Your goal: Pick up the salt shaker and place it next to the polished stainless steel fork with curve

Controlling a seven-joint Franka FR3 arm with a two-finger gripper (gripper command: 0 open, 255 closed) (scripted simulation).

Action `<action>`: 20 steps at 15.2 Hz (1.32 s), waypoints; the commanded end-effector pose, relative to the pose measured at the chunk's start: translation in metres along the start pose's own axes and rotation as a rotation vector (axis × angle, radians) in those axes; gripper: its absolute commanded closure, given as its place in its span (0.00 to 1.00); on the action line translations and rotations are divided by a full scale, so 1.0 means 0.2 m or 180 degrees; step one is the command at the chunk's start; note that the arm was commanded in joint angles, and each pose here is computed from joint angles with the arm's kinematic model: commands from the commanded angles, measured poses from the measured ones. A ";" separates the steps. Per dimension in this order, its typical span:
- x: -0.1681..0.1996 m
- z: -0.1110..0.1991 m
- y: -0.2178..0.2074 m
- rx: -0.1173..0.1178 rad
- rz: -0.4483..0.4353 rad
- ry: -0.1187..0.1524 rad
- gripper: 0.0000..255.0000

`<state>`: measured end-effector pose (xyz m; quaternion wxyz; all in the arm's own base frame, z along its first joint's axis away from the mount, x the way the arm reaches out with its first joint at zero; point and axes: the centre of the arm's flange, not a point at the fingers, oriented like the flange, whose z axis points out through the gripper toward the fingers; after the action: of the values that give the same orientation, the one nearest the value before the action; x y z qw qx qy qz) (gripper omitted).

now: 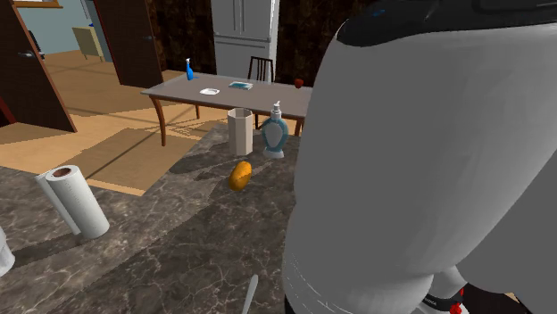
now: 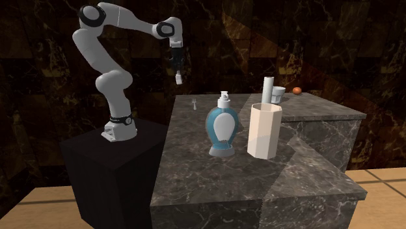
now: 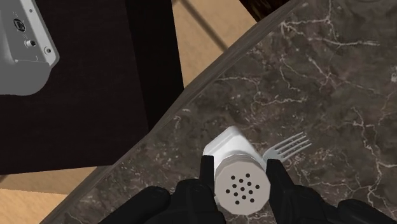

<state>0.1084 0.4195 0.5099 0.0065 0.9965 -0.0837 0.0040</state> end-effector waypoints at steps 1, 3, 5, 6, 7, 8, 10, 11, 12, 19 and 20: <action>0.00 0.05 -0.01 0.0001 0.0000 0.0000 1.00; 0.00 0.11 -0.01 0.0001 0.0000 0.0000 1.00; 0.00 0.16 -0.01 0.0001 0.0000 0.0000 1.00; 0.00 0.19 -0.01 0.0001 0.0000 0.0000 1.00; 0.00 0.21 -0.01 0.0001 0.0000 0.0000 1.00; 0.00 0.24 -0.01 0.0001 0.0000 0.0000 1.00; 0.00 0.29 -0.01 0.0001 0.0000 0.0000 1.00; 0.00 0.32 -0.01 0.0001 0.0000 0.0000 1.00; 0.00 0.34 -0.01 0.0001 0.0000 0.0000 1.00; 0.00 0.53 -0.01 0.0001 0.0000 0.0000 1.00; 0.00 0.56 -0.01 0.0001 0.0000 0.0000 1.00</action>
<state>0.1080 0.4206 0.4046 0.0066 0.9965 -0.0838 0.0039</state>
